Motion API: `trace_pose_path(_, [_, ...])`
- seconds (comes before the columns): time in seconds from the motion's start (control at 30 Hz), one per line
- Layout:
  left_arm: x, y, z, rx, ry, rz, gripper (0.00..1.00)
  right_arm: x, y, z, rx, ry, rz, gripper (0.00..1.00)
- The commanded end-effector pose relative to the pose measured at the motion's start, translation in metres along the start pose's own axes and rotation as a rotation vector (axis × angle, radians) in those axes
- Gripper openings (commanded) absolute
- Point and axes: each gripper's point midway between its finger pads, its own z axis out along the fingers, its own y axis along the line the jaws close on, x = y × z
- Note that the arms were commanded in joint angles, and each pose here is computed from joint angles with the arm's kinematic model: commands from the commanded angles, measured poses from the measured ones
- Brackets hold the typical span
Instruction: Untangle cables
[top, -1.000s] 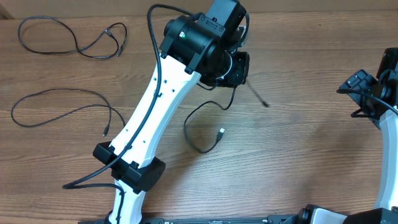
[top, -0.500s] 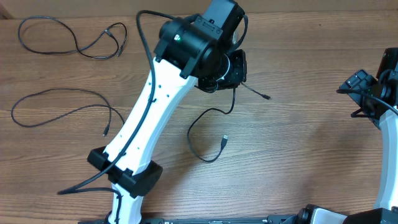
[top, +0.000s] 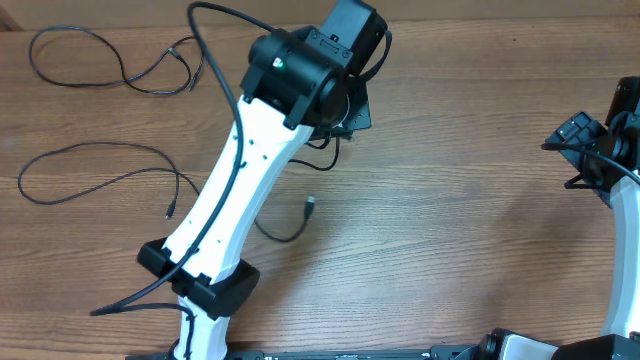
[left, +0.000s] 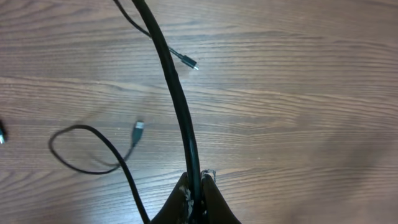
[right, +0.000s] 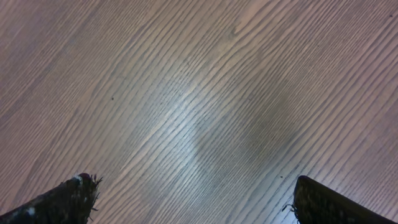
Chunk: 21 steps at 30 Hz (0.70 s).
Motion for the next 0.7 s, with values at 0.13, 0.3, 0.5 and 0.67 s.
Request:
trace_pose_path(0.13, [0.015,0.014,0.058,-0.163,0.109,0.021,0.04,-0.011,0.001,-0.008,-0.008,-0.036,0.008,1.0])
trace_pose_path(0.3, [0.027,0.018,0.09,-0.21,0.198,0.047,0.04,-0.011,0.001,-0.008,-0.008,-0.036,0.008,1.0])
trace_pose_path(0.5, [0.045,0.003,0.111,-0.141,0.316,0.12,0.05,-0.011,0.001,-0.008,-0.008,-0.036,0.008,1.0])
trace_pose_path(0.67, [0.057,-0.013,0.117,-0.02,0.399,0.271,0.35,-0.011,0.001,-0.008,-0.008,-0.036,0.008,1.0])
